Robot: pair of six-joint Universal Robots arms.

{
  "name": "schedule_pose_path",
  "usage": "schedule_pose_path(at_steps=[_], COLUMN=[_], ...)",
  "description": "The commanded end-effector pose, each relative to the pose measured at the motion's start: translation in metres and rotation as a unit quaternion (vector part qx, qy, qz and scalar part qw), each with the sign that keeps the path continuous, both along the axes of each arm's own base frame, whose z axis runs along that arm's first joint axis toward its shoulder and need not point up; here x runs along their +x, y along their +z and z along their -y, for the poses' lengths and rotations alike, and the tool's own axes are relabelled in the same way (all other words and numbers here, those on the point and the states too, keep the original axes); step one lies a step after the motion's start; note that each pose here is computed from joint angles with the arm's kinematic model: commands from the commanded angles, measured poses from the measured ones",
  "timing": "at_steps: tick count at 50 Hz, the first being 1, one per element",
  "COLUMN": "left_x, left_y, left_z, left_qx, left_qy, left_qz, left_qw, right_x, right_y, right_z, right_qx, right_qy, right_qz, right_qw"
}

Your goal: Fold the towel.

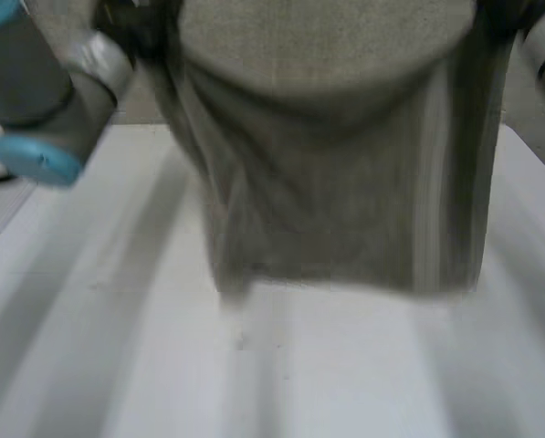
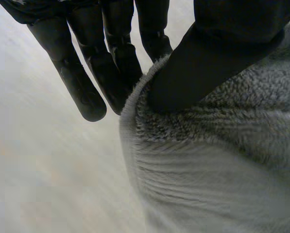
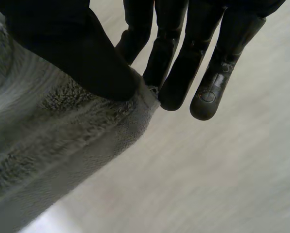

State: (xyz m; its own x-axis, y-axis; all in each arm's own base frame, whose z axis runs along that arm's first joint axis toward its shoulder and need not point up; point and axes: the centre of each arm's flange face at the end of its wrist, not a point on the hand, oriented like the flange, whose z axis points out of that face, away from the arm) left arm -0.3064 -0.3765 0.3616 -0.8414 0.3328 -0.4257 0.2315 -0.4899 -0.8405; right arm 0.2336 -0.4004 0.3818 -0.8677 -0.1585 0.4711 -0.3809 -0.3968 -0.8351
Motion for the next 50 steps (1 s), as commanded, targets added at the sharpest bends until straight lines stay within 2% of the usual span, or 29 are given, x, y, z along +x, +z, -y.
schedule_pose_path(at_steps=[1,4,6,7,8,9,12,13,14,16,17,20,24,28,32,38,43,50], left_x=[0.020,0.024,0.035,0.035,0.041,0.045,0.047,0.049,0.050,0.052,0.053,0.053,0.054,0.056,0.057,0.060,0.062,0.058], left_y=[0.101,0.086,0.051,0.051,0.030,0.005,-0.020,-0.046,-0.070,-0.090,-0.110,-0.128,-0.187,-0.230,-0.239,-0.224,-0.213,-0.209], left_z=[-0.019,-0.015,-0.005,-0.005,-0.002,-0.002,-0.004,-0.008,-0.015,-0.019,-0.023,-0.026,-0.033,-0.043,-0.048,-0.051,-0.057,-0.062], left_qx=[-0.154,-0.116,-0.047,-0.046,-0.004,0.043,0.089,0.133,0.171,0.195,0.212,0.221,0.243,0.267,0.273,0.260,0.252,0.249], left_qy=[-0.011,-0.006,0.021,0.021,0.034,0.045,0.052,0.057,0.060,0.063,0.066,0.067,0.073,0.076,0.076,0.079,0.078,0.059], left_qz=[-0.165,-0.167,-0.139,-0.139,-0.124,-0.105,-0.086,-0.069,-0.054,-0.041,-0.029,-0.014,0.046,0.113,0.132,0.126,0.121,0.122], left_qw=[0.974,0.979,0.989,0.989,0.992,0.993,0.991,0.987,0.982,0.978,0.975,0.973,0.966,0.954,0.950,0.954,0.957,0.959], right_x=[-0.015,-0.012,-0.008,-0.003,-0.003,0.000,0.005,0.006,0.006,0.007,0.007,0.007,0.008,0.008,0.005,0.001,-0.002,-0.001], right_y=[0.107,0.088,0.072,0.051,0.050,0.029,-0.013,-0.038,-0.038,-0.087,-0.088,-0.133,-0.195,-0.223,-0.238,-0.229,-0.231,-0.239], right_z=[-0.038,-0.038,-0.037,-0.036,-0.036,-0.036,-0.035,-0.035,-0.035,-0.035,-0.035,-0.037,-0.040,-0.045,-0.056,-0.059,-0.067,-0.067], right_qx=[-0.190,-0.147,-0.112,-0.066,-0.066,-0.026,0.044,0.080,0.080,0.143,0.143,0.203,0.286,0.323,0.346,0.333,0.339,0.339], right_qy=[0.030,0.035,0.042,0.055,0.055,0.066,0.073,0.073,0.073,0.074,0.074,0.077,0.079,0.079,0.078,0.073,0.069,0.070], right_qz=[0.137,0.116,0.101,0.081,0.080,0.058,0.014,-0.008,-0.009,-0.045,-0.045,-0.064,-0.078,-0.085,-0.088,-0.072,-0.032,-0.019], right_qw=[0.972,0.982,0.988,0.993,0.993,0.996,0.996,0.994,0.994,0.986,0.986,0.974,0.952,0.939,0.931,0.937,0.938,0.938])
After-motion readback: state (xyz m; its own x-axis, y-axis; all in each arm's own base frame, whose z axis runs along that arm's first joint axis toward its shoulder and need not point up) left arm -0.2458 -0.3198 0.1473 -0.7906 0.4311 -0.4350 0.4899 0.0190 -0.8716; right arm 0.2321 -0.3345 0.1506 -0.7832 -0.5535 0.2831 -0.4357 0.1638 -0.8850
